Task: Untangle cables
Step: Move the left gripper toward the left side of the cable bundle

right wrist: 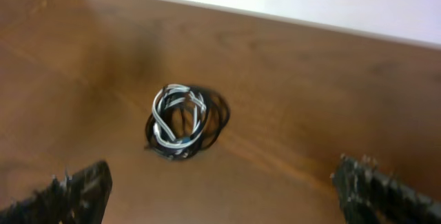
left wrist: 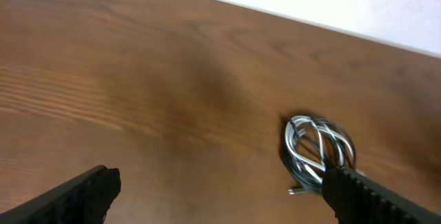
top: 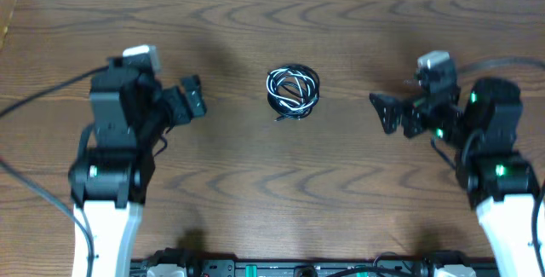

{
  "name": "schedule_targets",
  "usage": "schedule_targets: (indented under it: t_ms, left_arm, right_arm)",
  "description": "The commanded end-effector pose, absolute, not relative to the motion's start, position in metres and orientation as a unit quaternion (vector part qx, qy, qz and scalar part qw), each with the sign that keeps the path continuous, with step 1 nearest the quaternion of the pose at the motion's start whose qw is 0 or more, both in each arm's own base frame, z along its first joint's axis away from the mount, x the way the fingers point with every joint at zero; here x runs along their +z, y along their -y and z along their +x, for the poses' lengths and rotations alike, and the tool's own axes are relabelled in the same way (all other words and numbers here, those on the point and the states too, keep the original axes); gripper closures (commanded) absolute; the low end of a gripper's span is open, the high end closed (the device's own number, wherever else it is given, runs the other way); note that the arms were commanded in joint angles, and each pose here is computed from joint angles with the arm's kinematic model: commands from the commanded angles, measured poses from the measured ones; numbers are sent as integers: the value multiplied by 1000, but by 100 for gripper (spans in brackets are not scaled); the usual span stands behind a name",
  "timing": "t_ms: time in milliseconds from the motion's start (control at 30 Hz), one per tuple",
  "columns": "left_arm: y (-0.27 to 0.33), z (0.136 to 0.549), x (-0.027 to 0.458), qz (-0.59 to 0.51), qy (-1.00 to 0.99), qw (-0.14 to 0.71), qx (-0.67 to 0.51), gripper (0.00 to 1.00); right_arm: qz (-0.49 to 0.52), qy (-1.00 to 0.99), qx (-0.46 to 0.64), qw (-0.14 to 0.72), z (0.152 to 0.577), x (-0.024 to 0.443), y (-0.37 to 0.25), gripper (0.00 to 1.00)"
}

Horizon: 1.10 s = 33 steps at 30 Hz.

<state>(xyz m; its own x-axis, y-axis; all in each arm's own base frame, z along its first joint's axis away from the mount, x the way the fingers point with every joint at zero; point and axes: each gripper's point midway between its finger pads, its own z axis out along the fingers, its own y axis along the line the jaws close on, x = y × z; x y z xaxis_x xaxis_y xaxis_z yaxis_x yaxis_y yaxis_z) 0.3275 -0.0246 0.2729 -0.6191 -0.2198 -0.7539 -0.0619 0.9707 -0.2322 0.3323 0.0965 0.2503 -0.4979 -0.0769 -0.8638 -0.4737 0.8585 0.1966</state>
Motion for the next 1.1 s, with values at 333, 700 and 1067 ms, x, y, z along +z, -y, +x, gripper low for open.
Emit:
schedule_targets:
  t_ms: [333, 700, 1067]
  left_arm:
    - [85, 386, 263, 5, -944, 316, -97, 0]
    - [130, 394, 227, 43, -950, 259, -167, 0]
    - [153, 429, 152, -53, -968, 225, -98, 13]
  right_arm:
    - [-180, -863, 221, 417, 381, 259, -101, 1]
    - [-180, -867, 229, 404, 381, 252, -105, 1]
    - [-164, -880, 199, 399, 384, 243, -94, 1]
